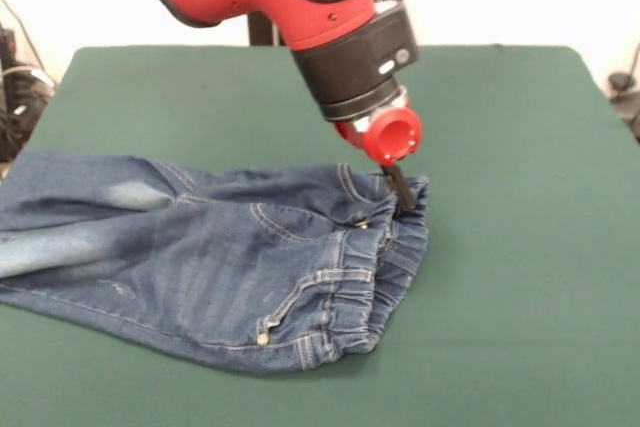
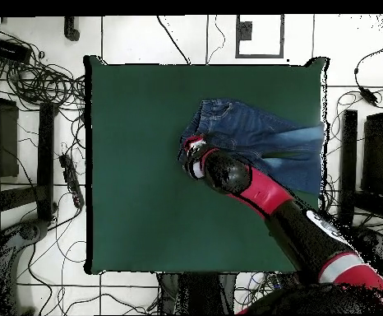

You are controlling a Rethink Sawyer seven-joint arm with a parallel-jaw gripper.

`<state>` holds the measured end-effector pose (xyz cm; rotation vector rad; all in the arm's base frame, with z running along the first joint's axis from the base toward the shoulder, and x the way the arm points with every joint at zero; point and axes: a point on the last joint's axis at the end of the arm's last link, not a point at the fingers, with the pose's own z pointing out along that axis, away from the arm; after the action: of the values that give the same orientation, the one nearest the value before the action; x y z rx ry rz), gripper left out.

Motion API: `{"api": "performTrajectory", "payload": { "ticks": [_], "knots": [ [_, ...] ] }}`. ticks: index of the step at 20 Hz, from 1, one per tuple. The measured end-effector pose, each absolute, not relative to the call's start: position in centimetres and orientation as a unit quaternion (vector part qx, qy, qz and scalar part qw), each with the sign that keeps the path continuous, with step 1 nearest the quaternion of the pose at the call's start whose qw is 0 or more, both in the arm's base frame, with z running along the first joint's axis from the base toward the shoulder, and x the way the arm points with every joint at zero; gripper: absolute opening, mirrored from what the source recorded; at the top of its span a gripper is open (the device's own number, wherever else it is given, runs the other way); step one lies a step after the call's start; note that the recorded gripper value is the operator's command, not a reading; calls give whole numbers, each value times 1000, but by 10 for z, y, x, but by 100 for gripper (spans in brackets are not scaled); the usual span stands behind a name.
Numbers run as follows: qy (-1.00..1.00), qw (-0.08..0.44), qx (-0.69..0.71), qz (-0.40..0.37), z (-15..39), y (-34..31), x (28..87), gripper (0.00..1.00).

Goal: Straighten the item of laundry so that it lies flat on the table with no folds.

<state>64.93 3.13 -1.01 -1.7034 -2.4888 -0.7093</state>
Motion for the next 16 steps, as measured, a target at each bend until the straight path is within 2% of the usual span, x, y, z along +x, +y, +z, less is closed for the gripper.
{"api": "performTrajectory", "payload": {
  "ticks": [16],
  "knots": [
    [-809, -4, -540, -234, -11, 56, 651, 0]
  ]
}}
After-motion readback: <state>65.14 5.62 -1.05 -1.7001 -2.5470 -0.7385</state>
